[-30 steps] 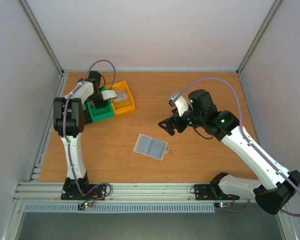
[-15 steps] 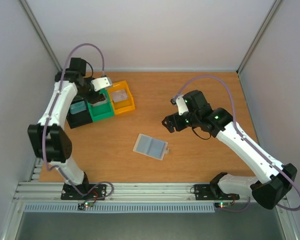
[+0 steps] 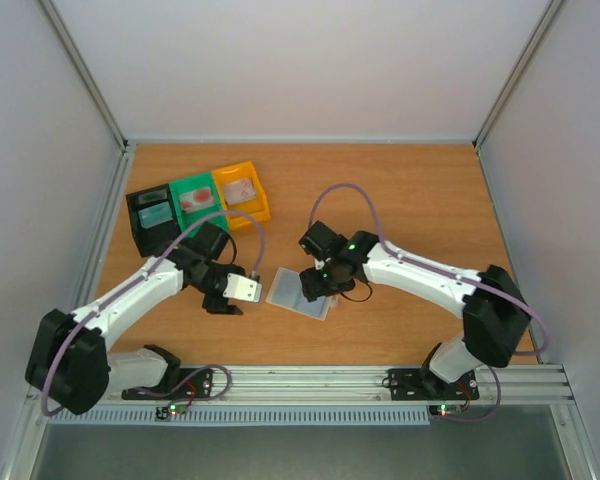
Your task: Take the credit cards out of the card holder
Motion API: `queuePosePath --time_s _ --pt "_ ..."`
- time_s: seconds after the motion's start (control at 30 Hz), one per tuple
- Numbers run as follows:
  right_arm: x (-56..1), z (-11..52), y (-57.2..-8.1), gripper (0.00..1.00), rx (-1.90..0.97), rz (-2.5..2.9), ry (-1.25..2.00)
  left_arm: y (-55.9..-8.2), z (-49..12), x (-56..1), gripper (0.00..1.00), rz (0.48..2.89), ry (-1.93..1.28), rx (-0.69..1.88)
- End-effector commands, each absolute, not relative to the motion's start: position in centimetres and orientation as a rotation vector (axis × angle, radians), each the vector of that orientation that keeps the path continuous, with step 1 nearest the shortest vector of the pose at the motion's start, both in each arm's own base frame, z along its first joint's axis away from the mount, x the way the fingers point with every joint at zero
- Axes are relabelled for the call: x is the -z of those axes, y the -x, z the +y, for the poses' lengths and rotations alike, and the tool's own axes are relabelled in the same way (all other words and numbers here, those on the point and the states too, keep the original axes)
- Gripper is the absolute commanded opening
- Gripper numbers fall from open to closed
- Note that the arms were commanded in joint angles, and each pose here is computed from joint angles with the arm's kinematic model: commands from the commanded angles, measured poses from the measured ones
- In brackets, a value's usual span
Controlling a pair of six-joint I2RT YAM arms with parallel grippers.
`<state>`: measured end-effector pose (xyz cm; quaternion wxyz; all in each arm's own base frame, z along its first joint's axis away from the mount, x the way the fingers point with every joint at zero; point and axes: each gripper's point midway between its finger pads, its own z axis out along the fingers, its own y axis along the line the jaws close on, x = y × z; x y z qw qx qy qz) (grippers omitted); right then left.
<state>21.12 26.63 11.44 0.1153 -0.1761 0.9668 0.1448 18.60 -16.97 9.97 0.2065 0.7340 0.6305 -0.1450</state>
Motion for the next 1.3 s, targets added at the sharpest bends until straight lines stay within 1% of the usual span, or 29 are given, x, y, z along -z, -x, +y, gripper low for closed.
queuePosePath --time_s 0.0,0.1,0.13,0.23,0.3,0.37,0.4,0.47,0.6,0.67,0.73,0.87,0.97,1.13,1.27 --pt "-7.8 26.1 -20.2 0.66 -0.343 2.977 0.296 -22.2 -18.4 -8.0 0.66 1.684 -2.042 0.275" --pt "-6.5 26.1 -19.7 0.65 -0.362 3.023 0.204 -23.3 -18.7 -6.3 0.67 1.742 -2.041 0.248" --pt "-6.2 26.2 -19.6 0.65 -0.375 3.030 0.168 -23.2 -18.8 -6.0 0.67 1.720 -2.045 0.246" --pt "-5.2 26.8 -19.5 0.64 -0.442 3.034 0.097 -22.1 -18.9 -4.1 0.73 1.552 -2.177 0.194" --pt "-4.5 27.4 -19.6 0.60 -0.463 3.037 0.092 -22.0 -19.1 -2.6 0.73 1.511 -2.240 0.161" --pt "-3.8 27.2 -19.9 0.53 -0.407 3.056 0.095 -22.4 -19.4 -1.7 0.69 1.517 -2.238 0.154" --pt "-3.8 27.2 -20.2 0.51 -0.383 3.051 0.094 -22.6 -19.5 -1.5 0.68 1.507 -2.235 0.143" --pt "-3.5 26.5 -20.6 0.50 -0.313 3.056 0.071 -22.8 -19.6 -1.2 0.63 1.468 -2.254 0.121" --pt "-3.0 25.6 -21.1 0.50 -0.293 3.063 0.020 -23.8 -20.3 -1.3 0.46 1.457 -2.239 0.115" --pt "-2.7 25.5 -21.5 0.49 -0.280 3.056 0.024 -23.6 -20.6 -1.1 0.41 1.438 -2.240 0.137" --pt "-2.4 25.7 -22.1 0.49 -0.291 3.047 0.043 -23.1 -21.0 -0.8 0.40 1.420 -2.240 0.173" --pt "-2.3 26.4 -22.9 0.43 -0.335 3.036 0.101 -20.9 -22.1 -0.3 0.39 1.390 -2.251 0.296" --pt "-3.0 27.3 -23.4 0.41 -0.384 3.017 0.166 -20.1 -23.0 -0.1 0.39 1.361 -2.250 0.338" --pt "-4.5 30.0 -23.5 0.34 -0.577 2.977 0.272 -20.0 -23.1 0.3 0.38 1.356 -2.257 0.321" --pt "-5.8 32.2 -23.6 0.33 -0.746 2.928 0.338 -19.7 -23.0 0.4 0.37 1.347 -2.276 0.329"
